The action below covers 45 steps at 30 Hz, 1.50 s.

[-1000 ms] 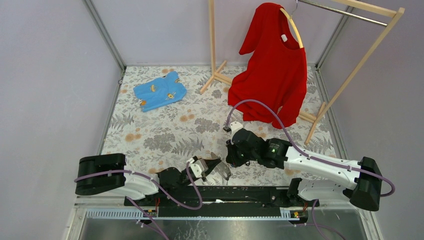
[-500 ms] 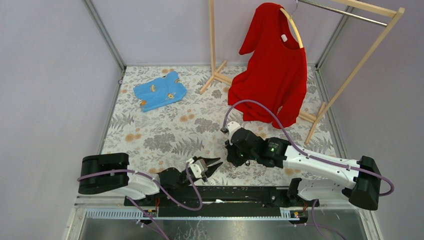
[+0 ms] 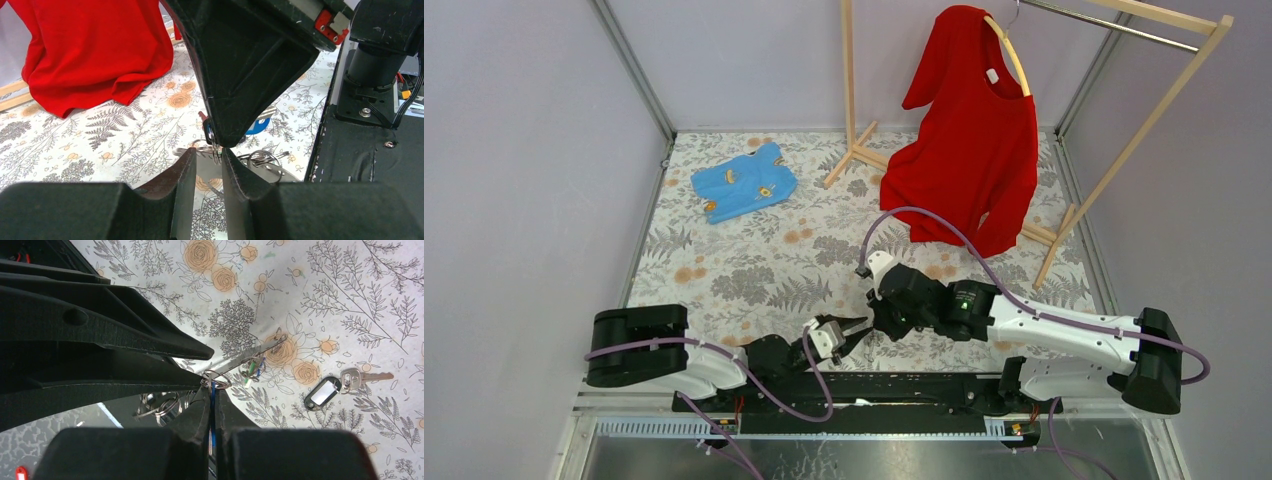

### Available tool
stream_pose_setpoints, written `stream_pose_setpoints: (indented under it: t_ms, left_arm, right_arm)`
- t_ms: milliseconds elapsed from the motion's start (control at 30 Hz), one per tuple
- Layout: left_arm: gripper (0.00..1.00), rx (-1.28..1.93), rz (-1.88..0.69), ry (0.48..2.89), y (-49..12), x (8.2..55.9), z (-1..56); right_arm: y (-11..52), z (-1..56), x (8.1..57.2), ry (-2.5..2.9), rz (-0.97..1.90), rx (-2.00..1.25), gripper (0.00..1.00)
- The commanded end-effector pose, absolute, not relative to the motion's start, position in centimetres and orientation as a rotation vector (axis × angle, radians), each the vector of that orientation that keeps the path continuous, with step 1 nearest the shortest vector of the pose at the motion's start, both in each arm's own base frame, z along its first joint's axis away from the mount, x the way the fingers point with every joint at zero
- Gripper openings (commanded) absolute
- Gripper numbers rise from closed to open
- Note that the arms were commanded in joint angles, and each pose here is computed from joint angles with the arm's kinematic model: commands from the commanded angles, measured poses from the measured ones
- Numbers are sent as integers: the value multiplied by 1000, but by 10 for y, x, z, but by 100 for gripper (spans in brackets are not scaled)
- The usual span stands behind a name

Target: Remove the keys from the keyring

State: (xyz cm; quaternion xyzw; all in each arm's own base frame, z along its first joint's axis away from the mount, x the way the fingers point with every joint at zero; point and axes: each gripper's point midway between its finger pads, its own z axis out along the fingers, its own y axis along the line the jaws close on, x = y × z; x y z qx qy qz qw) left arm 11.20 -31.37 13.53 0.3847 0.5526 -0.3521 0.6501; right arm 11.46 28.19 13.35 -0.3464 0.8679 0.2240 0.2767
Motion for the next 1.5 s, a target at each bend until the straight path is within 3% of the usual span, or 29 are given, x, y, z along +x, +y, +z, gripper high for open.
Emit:
stream_pose_setpoints:
  t_ms: [0, 333, 500, 667, 1067, 1467]
  left_arm:
    - [29, 882, -847, 1203, -328, 106, 150]
    - [29, 861, -853, 1202, -334, 108, 151]
    - [23, 852, -865, 1195, -336, 108, 155]
    - [0, 863, -860, 1203, -336, 107, 152]
    - [0, 878, -829, 1171, -330, 108, 156]
    - [0, 880, -837, 1138, -330, 105, 160]
  right_arm:
    - [295, 157, 122, 2247, 623, -915, 0]
    - [296, 157, 119, 2242, 633, -925, 0]
    - [295, 154, 116, 2253, 627, -934, 0]
    - [289, 151, 117, 2268, 596, -916, 0]
    - [242, 120, 136, 2424, 318, -729, 0]
    - [263, 111, 127, 2464, 439, -843, 0]
